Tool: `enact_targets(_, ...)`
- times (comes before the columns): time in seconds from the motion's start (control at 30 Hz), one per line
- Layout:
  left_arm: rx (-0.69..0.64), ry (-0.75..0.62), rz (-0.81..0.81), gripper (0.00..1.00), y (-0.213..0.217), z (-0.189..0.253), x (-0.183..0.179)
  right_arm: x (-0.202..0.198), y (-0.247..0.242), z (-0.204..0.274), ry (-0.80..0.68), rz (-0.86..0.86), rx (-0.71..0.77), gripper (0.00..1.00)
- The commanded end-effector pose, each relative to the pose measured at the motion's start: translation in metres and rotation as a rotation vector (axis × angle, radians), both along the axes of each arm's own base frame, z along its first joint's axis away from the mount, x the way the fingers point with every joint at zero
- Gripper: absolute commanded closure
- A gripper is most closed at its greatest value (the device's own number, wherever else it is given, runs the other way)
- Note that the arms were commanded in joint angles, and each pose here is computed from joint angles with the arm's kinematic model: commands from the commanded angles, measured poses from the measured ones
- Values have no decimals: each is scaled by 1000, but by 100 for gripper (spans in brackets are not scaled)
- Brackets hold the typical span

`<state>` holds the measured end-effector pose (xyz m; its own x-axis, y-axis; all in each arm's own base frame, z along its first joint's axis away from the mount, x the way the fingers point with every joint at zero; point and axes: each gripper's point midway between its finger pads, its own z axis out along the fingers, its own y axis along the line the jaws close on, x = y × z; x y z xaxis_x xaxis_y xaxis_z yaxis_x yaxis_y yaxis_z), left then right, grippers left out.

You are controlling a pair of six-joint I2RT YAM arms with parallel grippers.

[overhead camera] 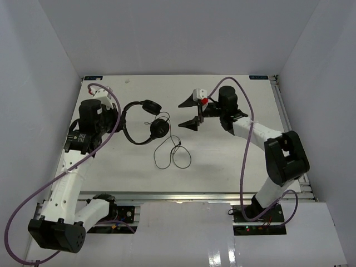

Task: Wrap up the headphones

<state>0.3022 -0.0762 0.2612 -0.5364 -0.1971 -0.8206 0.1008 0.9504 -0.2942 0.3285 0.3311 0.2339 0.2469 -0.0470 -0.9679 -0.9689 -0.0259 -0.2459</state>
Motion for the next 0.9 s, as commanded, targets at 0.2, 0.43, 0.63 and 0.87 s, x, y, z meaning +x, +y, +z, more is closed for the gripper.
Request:
enact_targets(0.2, -150, -134, -105, 100, -25, 73, -27, 15, 74, -6, 148, 75, 78, 10)
enact_targets(0.43, -207, -160, -155, 100, -36, 99, -38, 28, 122, -24, 149, 60, 11, 8)
enact_targets(0.63, -220, -203, -148, 100, -33, 121, -48, 31, 125, -55, 166, 41, -41, 13)
enact_targets(0.87, -246, -244, -52, 100, -23, 131, -37, -30, 84, -64, 147, 121, -78, 69)
